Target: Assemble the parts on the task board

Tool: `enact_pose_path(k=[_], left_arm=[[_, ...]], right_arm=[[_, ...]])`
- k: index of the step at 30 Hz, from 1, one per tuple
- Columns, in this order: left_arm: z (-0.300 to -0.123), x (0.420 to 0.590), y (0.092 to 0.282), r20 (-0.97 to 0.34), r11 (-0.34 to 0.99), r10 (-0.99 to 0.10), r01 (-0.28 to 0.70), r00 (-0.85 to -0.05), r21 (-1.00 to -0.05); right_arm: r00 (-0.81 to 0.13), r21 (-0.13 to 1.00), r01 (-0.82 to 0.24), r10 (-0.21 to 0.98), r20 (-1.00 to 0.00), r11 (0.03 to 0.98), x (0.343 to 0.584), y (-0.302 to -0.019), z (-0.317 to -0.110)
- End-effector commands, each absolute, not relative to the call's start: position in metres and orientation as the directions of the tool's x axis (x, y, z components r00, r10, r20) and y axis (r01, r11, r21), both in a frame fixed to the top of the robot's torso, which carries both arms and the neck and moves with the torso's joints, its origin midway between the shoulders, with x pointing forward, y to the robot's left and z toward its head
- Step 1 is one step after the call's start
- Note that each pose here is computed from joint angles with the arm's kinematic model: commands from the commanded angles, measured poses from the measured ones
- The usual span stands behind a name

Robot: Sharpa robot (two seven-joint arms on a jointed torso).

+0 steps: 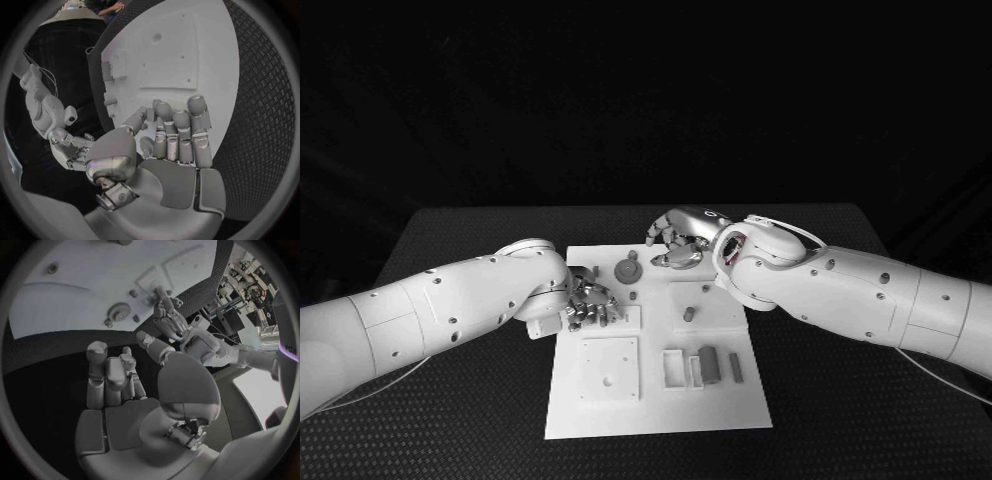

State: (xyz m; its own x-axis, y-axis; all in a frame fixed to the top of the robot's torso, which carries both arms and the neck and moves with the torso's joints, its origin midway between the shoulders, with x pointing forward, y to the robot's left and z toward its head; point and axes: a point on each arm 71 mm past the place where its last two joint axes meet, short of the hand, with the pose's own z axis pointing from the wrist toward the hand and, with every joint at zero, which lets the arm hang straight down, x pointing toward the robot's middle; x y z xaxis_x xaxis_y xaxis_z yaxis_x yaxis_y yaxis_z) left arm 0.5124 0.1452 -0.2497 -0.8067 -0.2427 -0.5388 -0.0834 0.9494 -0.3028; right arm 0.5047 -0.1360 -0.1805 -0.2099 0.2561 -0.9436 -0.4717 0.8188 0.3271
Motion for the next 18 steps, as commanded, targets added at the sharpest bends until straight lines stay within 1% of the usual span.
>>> enact_pose_path(k=[1,18], left_arm=[[-0.2584,0.5087,0.1487,-0.525,0.957,-0.231,-0.094,-0.819,-0.273],[-0.2577,0.5094,0.1497,-0.531,0.953,-0.245,-0.100,-0.811,-0.286]], right_arm=[[-0.209,0.319,-0.479,0.247,-0.946,0.818,0.5045,-0.1356,-0.1806],[-0.213,0.318,-0.478,0.244,-0.946,0.818,0.5049,-0.1353,-0.1811]])
